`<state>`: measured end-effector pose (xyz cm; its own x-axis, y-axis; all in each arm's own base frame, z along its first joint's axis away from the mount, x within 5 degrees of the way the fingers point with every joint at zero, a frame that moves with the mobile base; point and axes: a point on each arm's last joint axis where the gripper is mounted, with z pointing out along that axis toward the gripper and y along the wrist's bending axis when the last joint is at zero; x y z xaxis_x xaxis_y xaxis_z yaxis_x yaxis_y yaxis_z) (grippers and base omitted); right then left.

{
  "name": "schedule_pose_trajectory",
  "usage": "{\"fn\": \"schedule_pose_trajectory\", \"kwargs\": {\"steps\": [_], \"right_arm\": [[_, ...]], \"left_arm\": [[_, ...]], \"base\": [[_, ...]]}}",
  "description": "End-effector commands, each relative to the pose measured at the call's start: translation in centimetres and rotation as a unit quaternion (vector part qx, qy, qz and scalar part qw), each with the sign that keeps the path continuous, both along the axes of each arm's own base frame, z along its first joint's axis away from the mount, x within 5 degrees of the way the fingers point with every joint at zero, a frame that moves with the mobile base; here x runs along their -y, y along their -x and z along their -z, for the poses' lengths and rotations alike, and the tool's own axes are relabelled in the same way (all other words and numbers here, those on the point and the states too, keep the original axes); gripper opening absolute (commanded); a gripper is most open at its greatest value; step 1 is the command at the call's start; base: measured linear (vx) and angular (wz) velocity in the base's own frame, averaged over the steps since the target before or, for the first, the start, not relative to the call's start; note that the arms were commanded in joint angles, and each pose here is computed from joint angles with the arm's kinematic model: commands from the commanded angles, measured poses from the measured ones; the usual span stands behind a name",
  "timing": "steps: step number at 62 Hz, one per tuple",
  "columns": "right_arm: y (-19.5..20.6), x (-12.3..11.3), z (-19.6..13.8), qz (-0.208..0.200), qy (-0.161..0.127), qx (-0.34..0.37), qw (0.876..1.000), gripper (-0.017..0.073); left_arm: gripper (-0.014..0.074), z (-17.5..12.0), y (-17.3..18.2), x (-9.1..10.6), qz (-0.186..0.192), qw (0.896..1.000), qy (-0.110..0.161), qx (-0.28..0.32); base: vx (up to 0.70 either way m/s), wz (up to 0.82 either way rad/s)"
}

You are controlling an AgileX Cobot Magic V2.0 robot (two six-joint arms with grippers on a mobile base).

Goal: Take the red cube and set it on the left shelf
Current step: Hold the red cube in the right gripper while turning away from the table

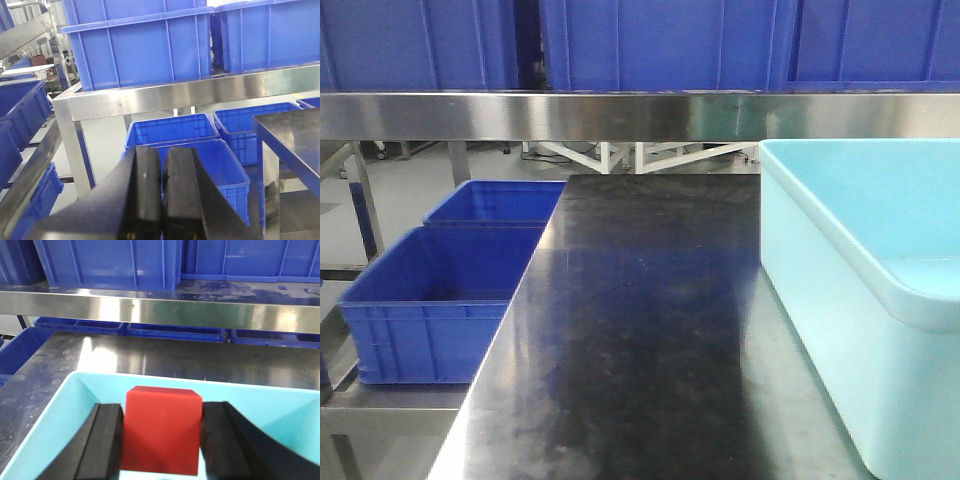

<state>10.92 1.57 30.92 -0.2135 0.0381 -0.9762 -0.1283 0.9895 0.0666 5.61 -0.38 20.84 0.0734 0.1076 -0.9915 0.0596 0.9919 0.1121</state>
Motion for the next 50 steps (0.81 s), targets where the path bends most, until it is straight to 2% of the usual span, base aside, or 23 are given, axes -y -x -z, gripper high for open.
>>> {"fn": "schedule_pose_trajectory", "kwargs": {"steps": [1, 50], "right_arm": [[-0.05, 0.04, -1.86, 0.001, -0.005, 0.062, 0.998, 0.0071], [-0.05, 0.04, -1.86, 0.001, -0.005, 0.062, 0.998, 0.0071]], "left_arm": [[0.0106, 0.04, -0.11, -0.01, -0.001, 1.0, 0.007, 0.026], [0.0106, 0.04, -0.11, -0.01, -0.001, 1.0, 0.007, 0.026]], "base": [[0.0, 0.0], [-0.03, 0.08]]}}
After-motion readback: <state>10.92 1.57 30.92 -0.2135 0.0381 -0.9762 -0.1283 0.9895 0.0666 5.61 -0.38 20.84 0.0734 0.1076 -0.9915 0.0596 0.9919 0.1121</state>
